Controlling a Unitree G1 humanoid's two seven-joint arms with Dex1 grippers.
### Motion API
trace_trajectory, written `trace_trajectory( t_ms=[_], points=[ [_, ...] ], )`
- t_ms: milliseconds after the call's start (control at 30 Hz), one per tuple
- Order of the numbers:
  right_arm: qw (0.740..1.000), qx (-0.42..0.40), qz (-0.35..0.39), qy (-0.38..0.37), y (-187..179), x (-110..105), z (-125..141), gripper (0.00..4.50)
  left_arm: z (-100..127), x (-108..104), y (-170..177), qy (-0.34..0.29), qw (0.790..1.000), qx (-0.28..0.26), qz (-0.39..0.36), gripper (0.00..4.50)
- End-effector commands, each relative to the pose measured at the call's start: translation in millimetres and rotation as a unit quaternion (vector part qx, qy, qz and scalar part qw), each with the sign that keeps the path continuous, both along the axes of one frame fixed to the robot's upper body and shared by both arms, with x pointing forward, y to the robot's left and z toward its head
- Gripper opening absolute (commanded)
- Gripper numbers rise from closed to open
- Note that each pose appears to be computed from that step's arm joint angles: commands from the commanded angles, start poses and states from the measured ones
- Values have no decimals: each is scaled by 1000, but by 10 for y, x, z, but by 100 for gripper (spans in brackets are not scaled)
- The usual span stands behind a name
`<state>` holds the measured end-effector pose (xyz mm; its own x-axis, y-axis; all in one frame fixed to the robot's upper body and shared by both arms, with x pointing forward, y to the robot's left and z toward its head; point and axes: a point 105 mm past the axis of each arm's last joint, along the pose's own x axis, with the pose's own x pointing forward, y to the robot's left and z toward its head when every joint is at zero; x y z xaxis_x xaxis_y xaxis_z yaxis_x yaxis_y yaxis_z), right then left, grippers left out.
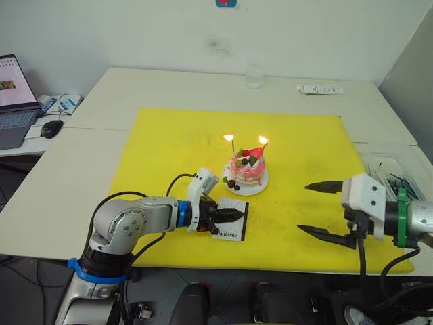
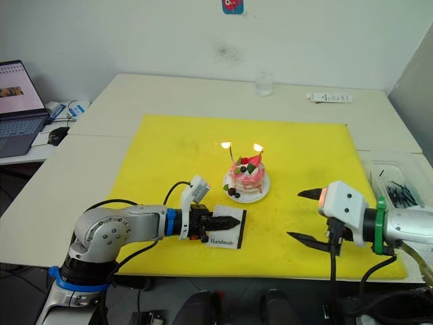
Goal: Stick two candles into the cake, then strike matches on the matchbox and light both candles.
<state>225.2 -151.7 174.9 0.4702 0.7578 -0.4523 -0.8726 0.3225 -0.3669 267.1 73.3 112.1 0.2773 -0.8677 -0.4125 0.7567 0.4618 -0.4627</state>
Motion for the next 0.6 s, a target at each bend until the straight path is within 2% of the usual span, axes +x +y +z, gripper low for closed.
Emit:
trace_trajectory(
  t_ms=[33,233,433,600],
  points=[
    [1000,5,5,-12,59,7,39,450,168,-25,-5,-39,999,-3,-26,249],
    [1000,9,8,-4,89,-8,9,450,222,1,98,-56,998,8,-23,442],
    [1000,5,3,-8,57,13,37,450,355,67,270,-109,993,38,-25,447],
    [1000,0,-11,-16,-43,35,95,450,503,46,558,-164,982,79,-45,447]
  ],
)
